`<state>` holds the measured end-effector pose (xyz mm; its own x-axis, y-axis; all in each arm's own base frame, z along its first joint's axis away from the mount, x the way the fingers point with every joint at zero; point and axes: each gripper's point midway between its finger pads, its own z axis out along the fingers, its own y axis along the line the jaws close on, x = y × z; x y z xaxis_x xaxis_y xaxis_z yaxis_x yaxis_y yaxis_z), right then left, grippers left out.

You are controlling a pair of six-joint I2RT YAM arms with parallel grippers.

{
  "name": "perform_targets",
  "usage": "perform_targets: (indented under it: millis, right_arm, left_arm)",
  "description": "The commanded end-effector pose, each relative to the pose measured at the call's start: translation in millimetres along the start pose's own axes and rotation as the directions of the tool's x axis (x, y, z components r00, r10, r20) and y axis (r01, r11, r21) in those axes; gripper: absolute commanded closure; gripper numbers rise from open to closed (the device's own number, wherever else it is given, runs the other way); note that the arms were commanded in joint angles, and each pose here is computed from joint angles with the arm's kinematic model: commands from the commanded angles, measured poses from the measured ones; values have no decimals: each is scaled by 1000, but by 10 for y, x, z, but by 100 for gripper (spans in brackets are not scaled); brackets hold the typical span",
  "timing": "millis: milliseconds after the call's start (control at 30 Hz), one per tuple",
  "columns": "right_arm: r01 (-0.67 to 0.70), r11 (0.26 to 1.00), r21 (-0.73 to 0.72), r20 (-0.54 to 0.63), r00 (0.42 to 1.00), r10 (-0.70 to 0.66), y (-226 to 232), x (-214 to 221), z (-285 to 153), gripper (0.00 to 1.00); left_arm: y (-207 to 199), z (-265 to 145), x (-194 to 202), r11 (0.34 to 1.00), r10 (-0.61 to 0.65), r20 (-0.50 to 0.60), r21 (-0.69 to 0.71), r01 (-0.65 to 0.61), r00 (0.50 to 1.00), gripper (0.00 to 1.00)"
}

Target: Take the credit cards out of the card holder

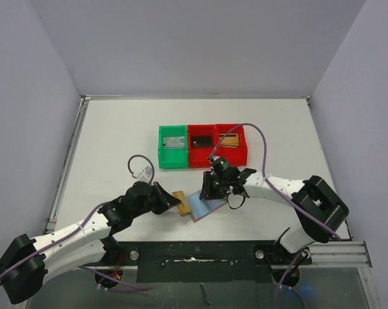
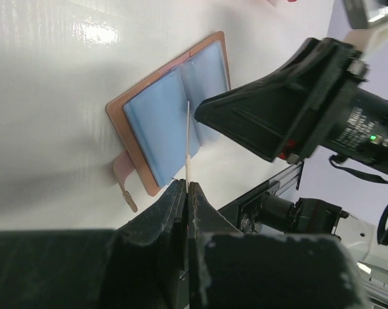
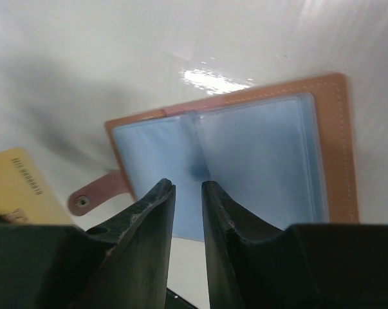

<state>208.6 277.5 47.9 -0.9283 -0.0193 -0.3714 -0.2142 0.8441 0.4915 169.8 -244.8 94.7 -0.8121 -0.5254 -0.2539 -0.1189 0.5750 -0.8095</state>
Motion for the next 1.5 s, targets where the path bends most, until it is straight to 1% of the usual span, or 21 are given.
perform_targets:
  millis: [0, 33, 100, 200, 233, 300, 333, 367, 400, 433, 533, 567, 633, 700, 767, 867, 967, 1067, 1133, 1300, 1467]
  right_arm:
    - [-15, 993, 114, -22, 1000, 18, -248, 27, 93, 75]
    - [-19, 990, 142, -24, 999, 22, -317, 19, 91, 75]
    - [3, 991, 130, -17, 1000, -1, -293, -25, 62, 73]
    - [53, 999, 0, 58, 997, -53, 19, -209, -117, 69]
    - [73, 996, -49, 96, 993, -68, 138, -278, -211, 64]
    - [91, 990, -109, 190, 979, -69, 307, -445, -465, 48]
    - [85, 991, -103, 227, 972, -60, 300, -513, -559, 38]
    - [79, 992, -98, 265, 963, -50, 280, -586, -662, 31]
    - [76, 992, -103, 293, 955, -43, 264, -634, -750, 27]
    - [74, 991, -113, 323, 946, -34, 243, -691, -844, 25]
    - [73, 985, -158, 419, 908, 0, 167, -856, -1095, 25]
    - [74, 981, -177, 450, 893, 14, 140, -892, -1155, 23]
    - [117, 967, -227, 528, 849, 22, 148, -965, -1302, 14]
    - [154, 950, -271, 566, 824, 27, 174, -974, -1422, 11]
    - [193, 928, -317, 564, 825, 21, 234, -956, -1523, 11]
    - [243, 873, -423, 514, 858, 10, 410, -863, -1576, 12]
    - [280, 791, -544, 481, 877, 19, 616, -757, -1646, 15]
    - [322, 718, -617, 485, 874, 26, 769, -699, -1763, 17]
    - [330, 701, -632, 473, 881, 12, 814, -665, -1777, 20]
    - [336, 675, -657, 428, 903, -33, 916, -544, -1711, 33]
    - [361, 618, -698, 400, 913, -82, 1120, -414, -1669, 43]
  left_arm:
    - [-334, -66, -91, 995, 28, 18, 95, -30, 999, 100]
    - [-339, -69, -91, 995, 32, 17, 98, -33, 999, 100]
    - [-367, -75, -90, 993, 44, 15, 108, -45, 999, 100]
    - [-454, -91, -100, 989, 73, 13, 130, -74, 997, 100]
    - [-480, -96, -107, 987, 82, 16, 137, -83, 997, 100]
    - [-556, -114, -135, 982, 96, 27, 160, -99, 995, 100]
    - [-601, -124, -152, 979, 103, 35, 173, -107, 994, 100]
    - [-651, -135, -174, 975, 111, 44, 187, -117, 993, 100]
    - [-707, -146, -193, 971, 120, 53, 202, -128, 991, 100]
    - [-757, -155, -213, 967, 130, 61, 213, -140, 990, 100]
    - [-945, -202, -254, 948, 170, 79, 260, -185, 982, 100]
    - [-1006, -220, -265, 940, 185, 86, 276, -201, 979, 100]
    - [-1151, -274, -285, 918, 217, 103, 318, -239, 971, 100]
    - [-1281, -331, -295, 893, 252, 117, 353, -277, 961, 100]
    - [-1412, -393, -294, 863, 288, 130, 393, -316, 949, 100]
    - [-1612, -501, -256, 804, 335, 144, 471, -362, 931, 100]
    - [-1749, -591, -199, 749, 360, 150, 542, -381, 921, 100]
    - [-1787, -620, -166, 726, 383, 150, 562, -397, 911, 100]
    - [-1808, -640, -152, 712, 391, 152, 575, -403, 908, 100]
    - [-1923, -729, -94, 656, 396, 154, 642, -397, 905, 100]
    - [-1978, -744, -37, 634, 396, 131, 677, -374, 909, 100]
